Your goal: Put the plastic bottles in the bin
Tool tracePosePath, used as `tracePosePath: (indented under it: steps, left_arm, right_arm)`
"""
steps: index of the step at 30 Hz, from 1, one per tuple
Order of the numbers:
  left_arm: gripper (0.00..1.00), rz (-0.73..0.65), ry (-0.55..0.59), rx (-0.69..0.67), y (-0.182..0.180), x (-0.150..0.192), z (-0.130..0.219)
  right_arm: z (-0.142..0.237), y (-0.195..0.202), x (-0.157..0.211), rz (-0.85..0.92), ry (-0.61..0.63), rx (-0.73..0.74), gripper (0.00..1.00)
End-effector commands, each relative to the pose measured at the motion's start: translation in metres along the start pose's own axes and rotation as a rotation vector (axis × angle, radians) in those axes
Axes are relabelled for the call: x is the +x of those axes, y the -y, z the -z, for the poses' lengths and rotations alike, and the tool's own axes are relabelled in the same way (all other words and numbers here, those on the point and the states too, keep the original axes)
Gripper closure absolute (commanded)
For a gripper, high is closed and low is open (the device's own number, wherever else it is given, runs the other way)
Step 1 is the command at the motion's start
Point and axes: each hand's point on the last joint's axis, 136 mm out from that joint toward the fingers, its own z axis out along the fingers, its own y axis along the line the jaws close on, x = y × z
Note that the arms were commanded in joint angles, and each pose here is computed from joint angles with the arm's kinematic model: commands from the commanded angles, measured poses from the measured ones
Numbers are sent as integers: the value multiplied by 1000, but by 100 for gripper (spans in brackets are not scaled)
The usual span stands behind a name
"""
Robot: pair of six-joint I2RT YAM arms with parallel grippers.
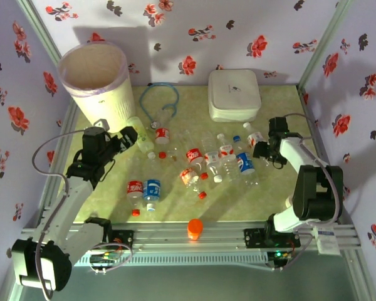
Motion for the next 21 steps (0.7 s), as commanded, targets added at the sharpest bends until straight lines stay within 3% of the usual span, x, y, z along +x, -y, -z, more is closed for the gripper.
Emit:
tracePosePath:
  steps: [1, 7, 10, 21]
  left_arm:
    - [0, 25, -4, 44, 8, 2, -2]
    - [1, 86, 6, 134, 20, 2, -8]
    - [1, 91, -4, 147, 25, 0, -11]
    - [1, 124, -35, 195, 39, 2, -20]
  right_arm:
    - [-11, -2, 11, 0, -50, -26, 19]
    - [-26, -14, 19, -16, -95, -96, 20]
    - [-24, -16, 18, -35, -90, -106, 26]
    - [52, -22, 14, -39, 25, -167, 55]
